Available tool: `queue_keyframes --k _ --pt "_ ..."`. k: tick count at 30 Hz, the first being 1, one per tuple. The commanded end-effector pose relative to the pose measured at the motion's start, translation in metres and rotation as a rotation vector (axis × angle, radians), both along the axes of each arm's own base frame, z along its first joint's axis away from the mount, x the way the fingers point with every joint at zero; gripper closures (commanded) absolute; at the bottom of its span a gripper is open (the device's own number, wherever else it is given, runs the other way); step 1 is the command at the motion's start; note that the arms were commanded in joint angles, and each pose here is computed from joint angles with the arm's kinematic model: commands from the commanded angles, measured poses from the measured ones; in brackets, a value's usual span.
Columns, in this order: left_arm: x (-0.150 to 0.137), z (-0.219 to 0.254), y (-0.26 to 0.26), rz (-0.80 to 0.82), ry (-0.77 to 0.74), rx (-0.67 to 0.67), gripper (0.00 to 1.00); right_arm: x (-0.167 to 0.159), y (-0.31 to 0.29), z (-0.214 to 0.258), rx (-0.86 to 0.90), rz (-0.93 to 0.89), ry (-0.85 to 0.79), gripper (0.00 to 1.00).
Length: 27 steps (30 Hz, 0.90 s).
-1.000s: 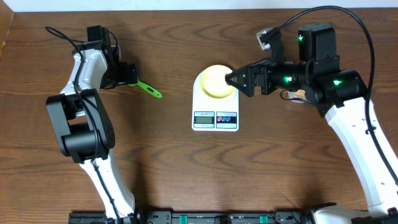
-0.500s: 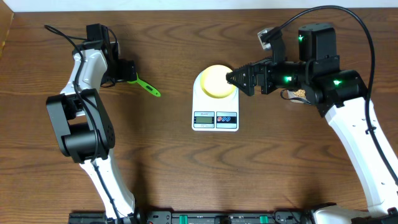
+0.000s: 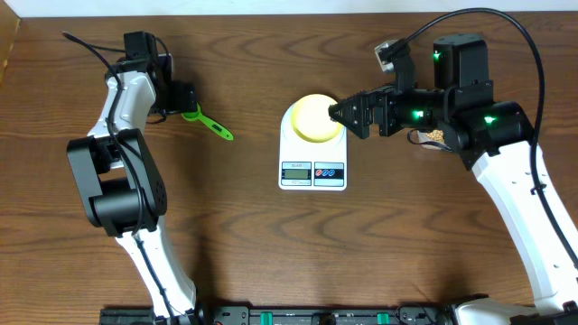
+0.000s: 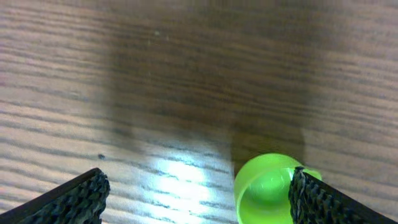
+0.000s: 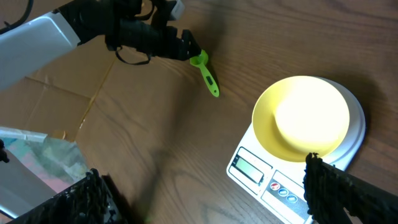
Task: Scoop item into bowl and weigh 50g on scale
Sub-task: 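Grasp the green scoop's bowl end with the left gripper and lift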
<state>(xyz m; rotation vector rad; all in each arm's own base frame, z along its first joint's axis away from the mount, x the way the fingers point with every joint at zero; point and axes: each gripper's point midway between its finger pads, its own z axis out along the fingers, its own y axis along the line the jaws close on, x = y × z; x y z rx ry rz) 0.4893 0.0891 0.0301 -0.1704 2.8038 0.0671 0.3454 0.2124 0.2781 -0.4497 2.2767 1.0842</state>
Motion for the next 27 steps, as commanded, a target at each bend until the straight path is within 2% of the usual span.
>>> queue_keyframes --k 1,9,12,17,22,27 --pt "0.002 0.009 0.008 0.002 -0.022 0.011 0.06 -0.001 0.001 0.012 0.015 -0.007 -0.012 0.01" --pt "-0.003 -0.012 0.012 0.012 0.023 0.002 0.06 -0.004 0.0 0.009 0.01 -0.007 0.007 0.01" --pt "-0.006 -0.022 0.011 0.015 0.045 -0.004 0.1 -0.004 0.0 0.009 0.01 -0.007 0.009 0.01" --pt "-0.009 -0.028 0.01 0.018 0.064 -0.009 0.11 -0.004 0.0 0.009 0.013 -0.011 0.015 0.01" --pt "-0.011 -0.029 0.01 0.018 0.072 -0.011 0.26 -0.004 0.0 0.009 0.015 -0.014 0.019 0.01" --pt "-0.014 -0.03 0.009 0.018 0.085 -0.013 0.62 -0.004 0.0 0.009 0.015 -0.014 0.019 0.01"
